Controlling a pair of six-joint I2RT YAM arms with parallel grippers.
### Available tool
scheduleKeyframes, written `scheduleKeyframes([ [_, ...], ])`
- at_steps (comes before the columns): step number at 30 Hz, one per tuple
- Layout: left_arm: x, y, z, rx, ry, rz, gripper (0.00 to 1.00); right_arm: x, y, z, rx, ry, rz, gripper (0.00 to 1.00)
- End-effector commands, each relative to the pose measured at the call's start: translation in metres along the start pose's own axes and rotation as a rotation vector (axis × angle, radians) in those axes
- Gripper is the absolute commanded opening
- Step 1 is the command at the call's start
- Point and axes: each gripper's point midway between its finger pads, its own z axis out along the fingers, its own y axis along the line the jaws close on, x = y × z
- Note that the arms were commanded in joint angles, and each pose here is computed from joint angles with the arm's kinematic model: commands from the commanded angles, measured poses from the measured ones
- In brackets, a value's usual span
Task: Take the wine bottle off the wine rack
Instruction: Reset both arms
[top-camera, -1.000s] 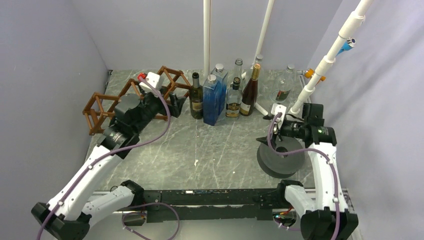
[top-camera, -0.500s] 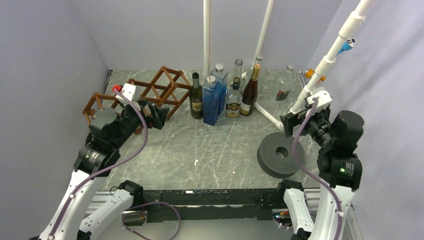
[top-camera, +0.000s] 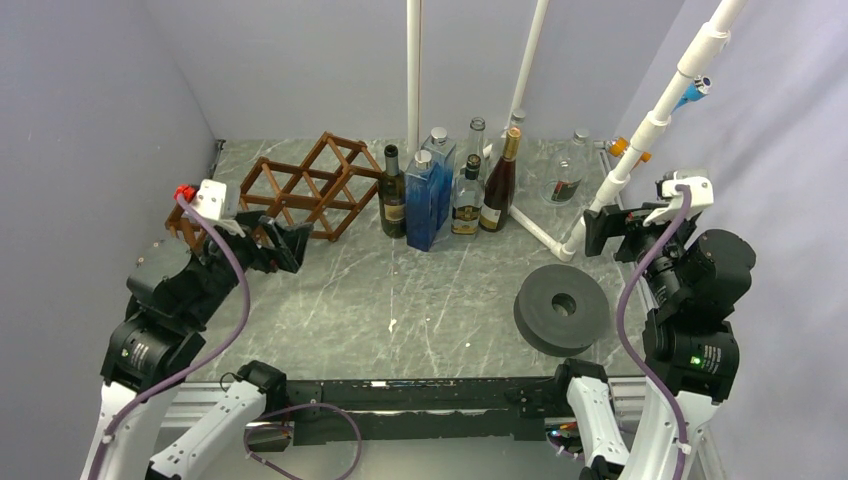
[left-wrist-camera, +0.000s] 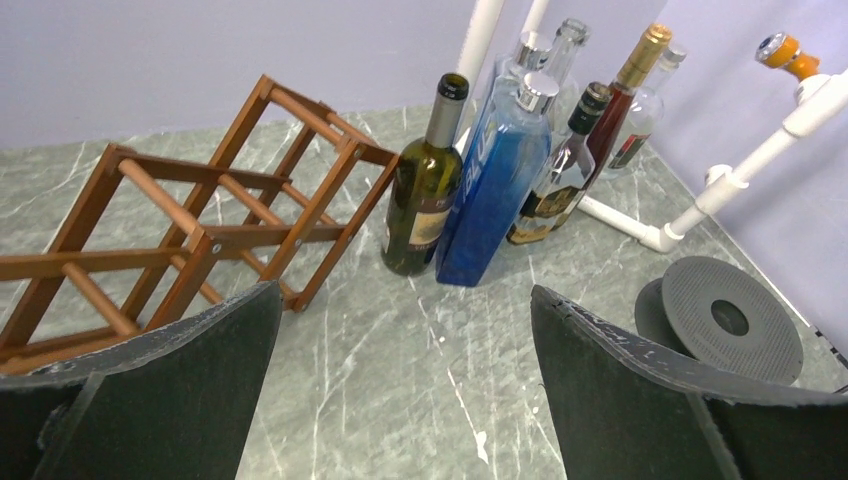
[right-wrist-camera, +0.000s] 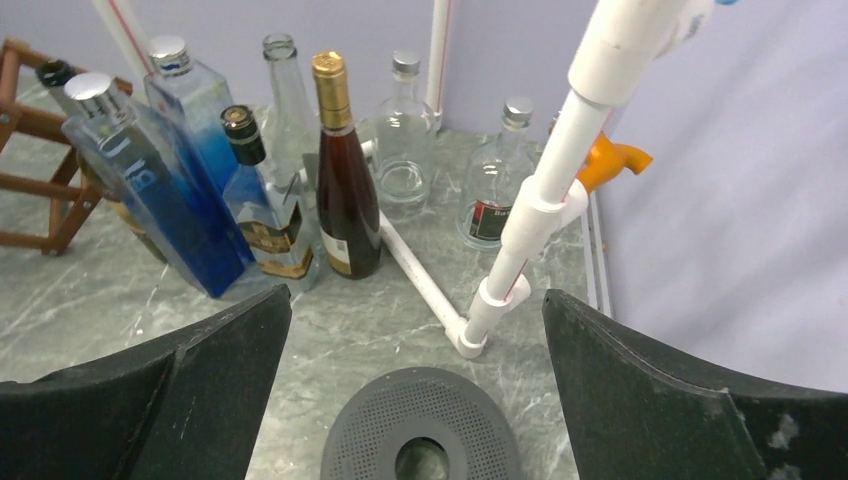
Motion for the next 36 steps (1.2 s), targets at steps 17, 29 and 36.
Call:
scheduleKeyframes([
  [17, -0.013, 0.008, -0.04, -0.04, -0.045, 0.036, 1.0, -0.03, -0.019, -0.009, 0.13, -0.092, 0.084, 1.0],
  [29, -0.006, 0.01, -0.036, -0.038, -0.046, 0.047, 0.99, -0.026, -0.018, -0.008, 0.123, -0.079, 0.089, 1.0],
  [36, 0.004, 0.007, -0.026, -0.02, -0.014, 0.045, 0.99, -0.031, -0.021, -0.008, 0.133, -0.08, 0.089, 1.0],
])
